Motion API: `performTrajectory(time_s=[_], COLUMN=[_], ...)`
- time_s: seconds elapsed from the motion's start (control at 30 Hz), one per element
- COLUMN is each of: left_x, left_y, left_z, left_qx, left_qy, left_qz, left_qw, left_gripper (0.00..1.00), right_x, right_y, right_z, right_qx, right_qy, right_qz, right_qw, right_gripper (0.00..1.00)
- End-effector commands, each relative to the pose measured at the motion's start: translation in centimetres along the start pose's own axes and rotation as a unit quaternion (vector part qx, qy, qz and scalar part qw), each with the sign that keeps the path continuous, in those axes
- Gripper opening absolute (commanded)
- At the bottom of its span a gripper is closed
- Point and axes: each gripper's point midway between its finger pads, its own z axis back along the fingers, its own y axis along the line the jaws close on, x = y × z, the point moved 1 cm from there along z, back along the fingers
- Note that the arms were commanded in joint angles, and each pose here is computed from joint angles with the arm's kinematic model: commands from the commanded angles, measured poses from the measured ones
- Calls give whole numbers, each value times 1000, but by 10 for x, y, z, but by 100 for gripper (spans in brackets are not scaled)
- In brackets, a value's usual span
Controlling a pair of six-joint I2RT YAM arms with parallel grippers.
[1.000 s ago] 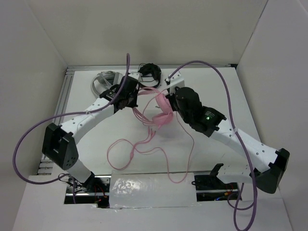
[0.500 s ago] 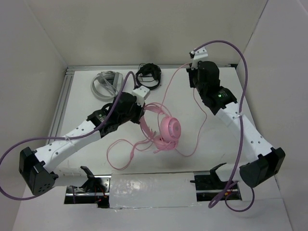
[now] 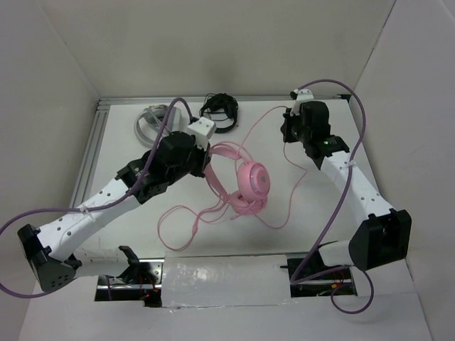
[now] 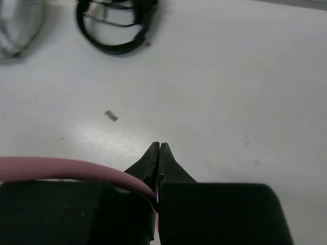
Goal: Wrap the headphones
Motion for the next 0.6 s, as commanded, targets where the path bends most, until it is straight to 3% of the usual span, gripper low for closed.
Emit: performTrajectory(time_s=[0.0, 0.13, 0.27, 0.57], left_x=[84, 137, 165, 228], left_y=[-27, -42, -49, -39], left_z=[28, 56, 74, 109], left_qx=[-65, -109, -129, -111], left_qy=[-114, -161, -177, -253], left_qz=[67, 98, 126, 151], left_qw=[989, 976, 968, 949], left_gripper=[0, 0, 0, 0], right_x=[12, -16, -25, -40], right_y=[58, 100, 126, 191], right_z=[10, 1, -8, -16], right_qx=[168, 271, 319, 435], right_qy=[-38, -26, -16, -10], right_qz=[13, 26, 40, 46], right_qw=[985, 962, 947, 899], right_gripper=[0, 4, 7, 11])
